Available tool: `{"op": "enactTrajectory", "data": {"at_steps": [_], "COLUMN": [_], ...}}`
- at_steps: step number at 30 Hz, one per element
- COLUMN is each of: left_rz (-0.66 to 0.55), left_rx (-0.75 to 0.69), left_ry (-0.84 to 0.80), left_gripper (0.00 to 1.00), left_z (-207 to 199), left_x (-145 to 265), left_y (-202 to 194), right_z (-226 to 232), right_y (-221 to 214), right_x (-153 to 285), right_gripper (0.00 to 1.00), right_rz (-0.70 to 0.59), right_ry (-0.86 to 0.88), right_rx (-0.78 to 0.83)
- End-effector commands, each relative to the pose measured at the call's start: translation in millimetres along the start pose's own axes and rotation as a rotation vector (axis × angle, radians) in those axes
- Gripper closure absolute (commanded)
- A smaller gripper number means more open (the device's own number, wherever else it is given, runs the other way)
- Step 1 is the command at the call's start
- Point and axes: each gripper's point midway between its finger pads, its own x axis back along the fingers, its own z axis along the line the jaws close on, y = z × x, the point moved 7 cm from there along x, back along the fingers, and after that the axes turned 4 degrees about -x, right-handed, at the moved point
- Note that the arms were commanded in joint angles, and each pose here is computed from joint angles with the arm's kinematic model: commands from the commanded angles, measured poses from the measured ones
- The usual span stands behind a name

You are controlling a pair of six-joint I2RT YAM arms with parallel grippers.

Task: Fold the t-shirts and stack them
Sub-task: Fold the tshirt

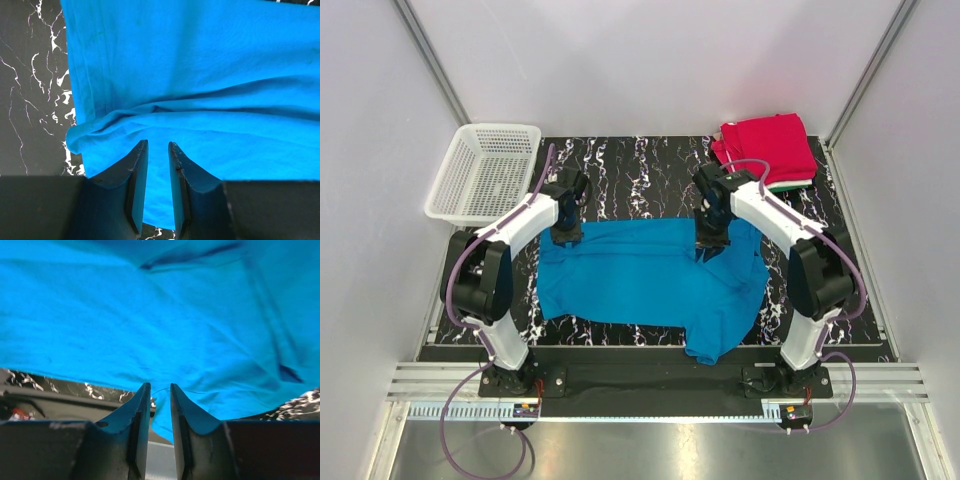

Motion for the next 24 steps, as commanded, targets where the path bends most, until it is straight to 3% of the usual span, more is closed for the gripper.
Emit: {"op": "enactTrajectory", "data": {"at_steps": [1,7,8,10,24], "left_rz": [-0.039,-0.036,-0.035,-0.033,-0.009], "left_rx": [0.003,-0.014,-0.016,-0.013,-0.003], "left_ry": [-0.029,-0.016,-0.011,-0.008,0.005], "left_gripper": [0.73,0.73,0.73,0.73,0.73], "left_z": [-3,2,3,4,7], "left_x": [2,4,4,5,6], "left_y": [9,3,2,0,-7], "right_z": [-10,-16,-16,-19,-29], "right_y": [20,52,55,59,91], "right_x": [18,-3,-9,-18,-26], "right_gripper": [0.70,0.67,0.56,0.50,0.49], "right_rz": [-0.130,-0.101,-0.094,-0.085,-0.117], "right_ry": [-0.067,-0.027,-0.031,-0.059,-0.064], "right_rx": [-0.002,-0.009,-0.002,0.013,0.012]}}
